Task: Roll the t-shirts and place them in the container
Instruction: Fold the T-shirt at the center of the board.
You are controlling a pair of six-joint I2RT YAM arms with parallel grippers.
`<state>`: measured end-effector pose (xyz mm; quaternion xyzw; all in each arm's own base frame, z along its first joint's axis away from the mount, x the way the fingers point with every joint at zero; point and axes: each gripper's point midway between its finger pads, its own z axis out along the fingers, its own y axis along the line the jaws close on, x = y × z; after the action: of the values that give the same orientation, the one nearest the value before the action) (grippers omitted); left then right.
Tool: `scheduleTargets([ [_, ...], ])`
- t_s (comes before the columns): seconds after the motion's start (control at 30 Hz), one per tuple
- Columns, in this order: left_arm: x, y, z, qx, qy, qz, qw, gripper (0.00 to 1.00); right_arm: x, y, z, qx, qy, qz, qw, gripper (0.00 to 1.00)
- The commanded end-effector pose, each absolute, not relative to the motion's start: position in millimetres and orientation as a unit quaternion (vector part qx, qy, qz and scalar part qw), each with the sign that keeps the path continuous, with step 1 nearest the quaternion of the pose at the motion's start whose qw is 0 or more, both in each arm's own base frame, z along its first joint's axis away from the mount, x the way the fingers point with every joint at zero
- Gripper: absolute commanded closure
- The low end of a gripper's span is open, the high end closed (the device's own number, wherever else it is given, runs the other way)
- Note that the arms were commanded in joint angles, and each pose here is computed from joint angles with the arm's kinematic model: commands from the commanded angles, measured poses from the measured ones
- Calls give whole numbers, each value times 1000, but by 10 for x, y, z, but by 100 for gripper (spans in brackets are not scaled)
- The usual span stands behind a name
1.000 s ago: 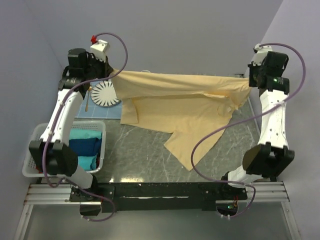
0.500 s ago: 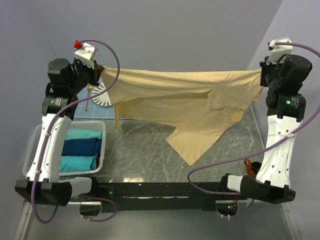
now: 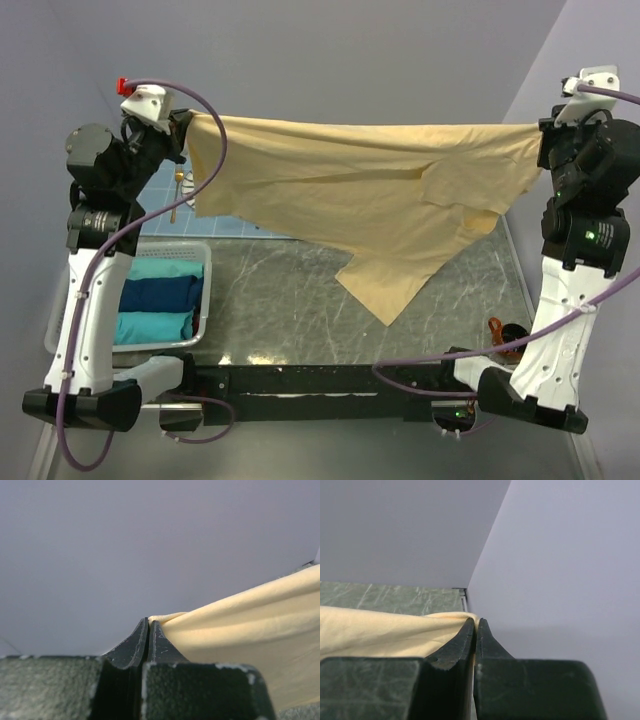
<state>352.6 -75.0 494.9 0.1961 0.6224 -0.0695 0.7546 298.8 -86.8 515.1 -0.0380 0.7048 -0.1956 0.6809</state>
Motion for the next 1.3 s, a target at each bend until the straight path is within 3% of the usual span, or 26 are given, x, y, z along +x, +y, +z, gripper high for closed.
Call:
scheduleTargets([
  [0.0,3123,-610,5395,174,565,-41,805,99,2410,-830,5965,-29,603,-254,756,100],
  [0.4,2497,-453,5731,159,517,-13,841,99,1709,-606,6471,-33,523,-266,809,100],
  [0.87,2094,-454,5966,162,472,-6,867,99,989,-405,6843,-36,430,-290,854,100],
  [1.07,2647,-552,5492,178,540,-38,822,99,1529,-562,6535,-34,484,-279,829,100],
  [1.27,3301,-699,4486,183,642,-99,738,99,2338,-670,5602,-70,586,-244,769,100],
])
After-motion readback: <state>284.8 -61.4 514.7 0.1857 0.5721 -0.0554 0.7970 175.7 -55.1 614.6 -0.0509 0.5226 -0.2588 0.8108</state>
